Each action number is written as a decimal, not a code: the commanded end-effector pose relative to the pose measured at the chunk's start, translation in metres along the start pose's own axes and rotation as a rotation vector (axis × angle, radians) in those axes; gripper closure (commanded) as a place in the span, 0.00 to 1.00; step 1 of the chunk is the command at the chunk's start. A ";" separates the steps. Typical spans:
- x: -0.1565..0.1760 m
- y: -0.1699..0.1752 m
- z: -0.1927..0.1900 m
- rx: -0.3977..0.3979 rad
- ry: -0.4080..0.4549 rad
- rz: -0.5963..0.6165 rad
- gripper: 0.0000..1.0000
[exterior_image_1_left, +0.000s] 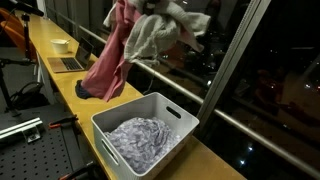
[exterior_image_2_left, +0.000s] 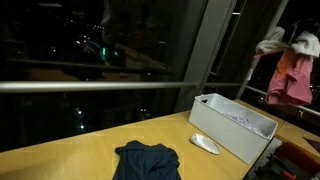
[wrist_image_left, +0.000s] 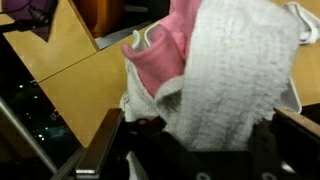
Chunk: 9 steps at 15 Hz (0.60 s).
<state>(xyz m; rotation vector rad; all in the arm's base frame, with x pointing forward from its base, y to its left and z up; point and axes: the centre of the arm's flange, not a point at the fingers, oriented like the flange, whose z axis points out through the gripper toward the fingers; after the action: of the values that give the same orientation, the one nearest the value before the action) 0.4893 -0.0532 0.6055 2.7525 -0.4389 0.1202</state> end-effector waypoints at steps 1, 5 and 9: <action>0.042 0.008 -0.003 0.008 0.007 -0.044 0.94; 0.067 -0.016 0.044 0.026 -0.018 -0.105 0.94; 0.070 -0.032 0.097 -0.002 -0.063 -0.158 0.49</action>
<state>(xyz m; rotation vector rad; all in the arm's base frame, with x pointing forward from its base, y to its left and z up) 0.5612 -0.0708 0.5336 2.7795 -0.2863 0.0296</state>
